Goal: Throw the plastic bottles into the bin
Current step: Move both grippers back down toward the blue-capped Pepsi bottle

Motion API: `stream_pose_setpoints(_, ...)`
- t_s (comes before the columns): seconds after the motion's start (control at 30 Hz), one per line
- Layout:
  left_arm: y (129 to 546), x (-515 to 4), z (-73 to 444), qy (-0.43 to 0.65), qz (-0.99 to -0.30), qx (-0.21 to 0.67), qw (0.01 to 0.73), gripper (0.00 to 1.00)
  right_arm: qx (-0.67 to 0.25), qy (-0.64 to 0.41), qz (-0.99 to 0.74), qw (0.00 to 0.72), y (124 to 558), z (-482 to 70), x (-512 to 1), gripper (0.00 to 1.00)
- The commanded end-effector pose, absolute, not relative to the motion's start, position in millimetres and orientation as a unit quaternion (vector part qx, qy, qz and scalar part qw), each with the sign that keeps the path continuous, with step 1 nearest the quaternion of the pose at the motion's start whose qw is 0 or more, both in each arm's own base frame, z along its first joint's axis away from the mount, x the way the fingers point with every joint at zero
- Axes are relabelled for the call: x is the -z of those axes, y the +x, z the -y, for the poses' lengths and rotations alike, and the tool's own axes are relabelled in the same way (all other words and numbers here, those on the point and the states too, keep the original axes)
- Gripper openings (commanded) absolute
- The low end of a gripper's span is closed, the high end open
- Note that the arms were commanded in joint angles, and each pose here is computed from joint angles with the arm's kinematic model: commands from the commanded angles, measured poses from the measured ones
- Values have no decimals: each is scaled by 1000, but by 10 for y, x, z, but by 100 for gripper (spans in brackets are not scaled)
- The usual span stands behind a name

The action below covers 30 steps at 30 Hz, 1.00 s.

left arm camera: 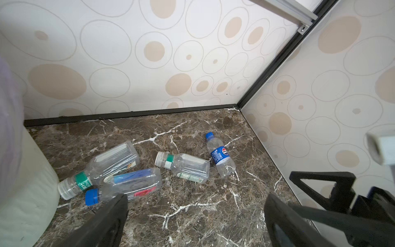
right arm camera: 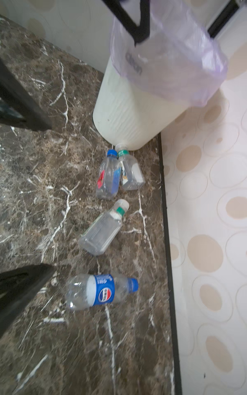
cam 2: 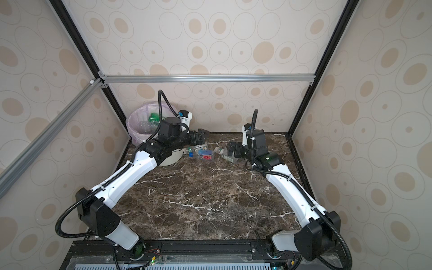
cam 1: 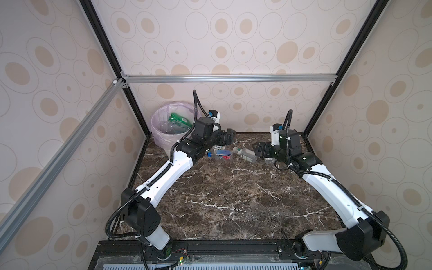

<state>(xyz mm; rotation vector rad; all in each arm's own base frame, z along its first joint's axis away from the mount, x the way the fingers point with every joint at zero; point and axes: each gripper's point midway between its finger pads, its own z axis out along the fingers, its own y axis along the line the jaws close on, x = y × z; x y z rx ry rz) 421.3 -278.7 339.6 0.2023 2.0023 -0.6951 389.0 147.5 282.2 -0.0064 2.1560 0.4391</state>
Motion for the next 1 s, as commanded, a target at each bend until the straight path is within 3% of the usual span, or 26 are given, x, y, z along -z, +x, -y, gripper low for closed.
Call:
stream_pose_setpoints(0.0, 4207, -3321, 2958, 90, -818, 308, 478, 99, -152, 42, -887, 433, 3906, -1168, -2591, 100)
stream_pose_setpoints(0.23, 4156, -2955, 3242, 93, -822, 351, 439, 99, -119, 102, -911, 381, 4129, -691, -2033, 100)
stream_pose_setpoints(0.57, 4171, -2462, 3536, 93, -834, 382, 386, 99, -108, 113, -938, 309, 4533, -577, -1408, 100)
stream_pose_setpoints(0.97, 4260, -2108, 3706, 96, -846, 388, 351, 99, -90, 121, -950, 274, 4811, -456, -982, 95)
